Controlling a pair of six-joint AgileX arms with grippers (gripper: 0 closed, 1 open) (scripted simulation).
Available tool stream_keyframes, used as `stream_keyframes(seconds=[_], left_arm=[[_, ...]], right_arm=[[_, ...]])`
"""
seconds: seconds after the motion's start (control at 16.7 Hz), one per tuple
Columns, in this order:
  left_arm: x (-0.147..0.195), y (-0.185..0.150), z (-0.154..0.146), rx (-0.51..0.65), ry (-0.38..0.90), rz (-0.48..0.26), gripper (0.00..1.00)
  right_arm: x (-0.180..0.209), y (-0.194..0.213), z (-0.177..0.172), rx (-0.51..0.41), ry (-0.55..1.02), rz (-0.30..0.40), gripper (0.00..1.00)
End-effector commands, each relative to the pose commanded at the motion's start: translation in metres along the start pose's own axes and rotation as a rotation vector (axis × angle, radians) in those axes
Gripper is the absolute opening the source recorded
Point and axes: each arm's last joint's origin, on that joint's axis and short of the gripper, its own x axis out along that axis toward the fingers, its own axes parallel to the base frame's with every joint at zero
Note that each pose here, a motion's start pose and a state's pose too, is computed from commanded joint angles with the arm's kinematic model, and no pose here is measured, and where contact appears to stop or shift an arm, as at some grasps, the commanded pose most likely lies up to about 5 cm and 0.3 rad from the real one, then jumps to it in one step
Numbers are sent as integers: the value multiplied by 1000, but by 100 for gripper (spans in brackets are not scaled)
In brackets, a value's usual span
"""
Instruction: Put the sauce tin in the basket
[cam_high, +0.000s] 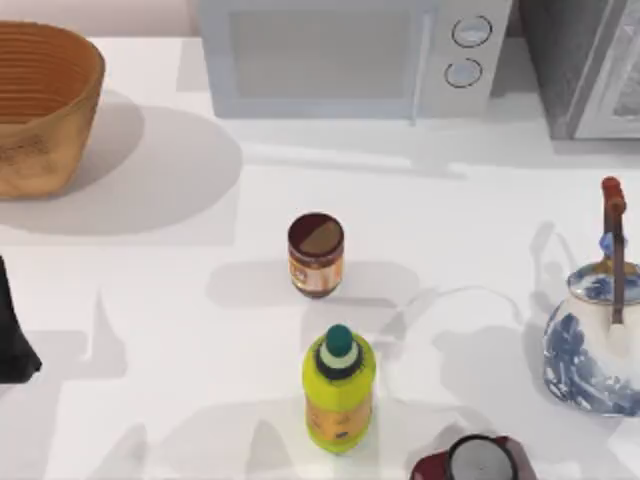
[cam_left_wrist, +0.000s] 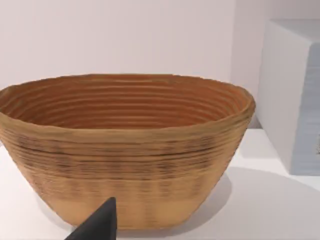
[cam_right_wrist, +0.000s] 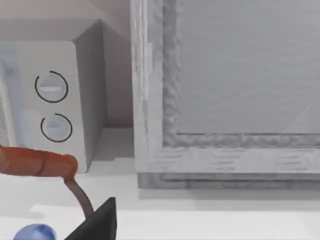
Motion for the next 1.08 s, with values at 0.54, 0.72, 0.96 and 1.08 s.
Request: stream_keyframes(seconds=[0.54,0.72,0.96,1.08], left_arm=[[15,10,10,3,65,8,100],[34,17,18,12,106,-43,100],[73,26,28,43,115,-193,100],[98,29,29,67,98,-299,100]], right_arm=[[0,0,0,0,0,0,100],[0,0,0,0,0,0,100],[0,0,0,0,0,0,100],[0,0,0,0,0,0,100]])
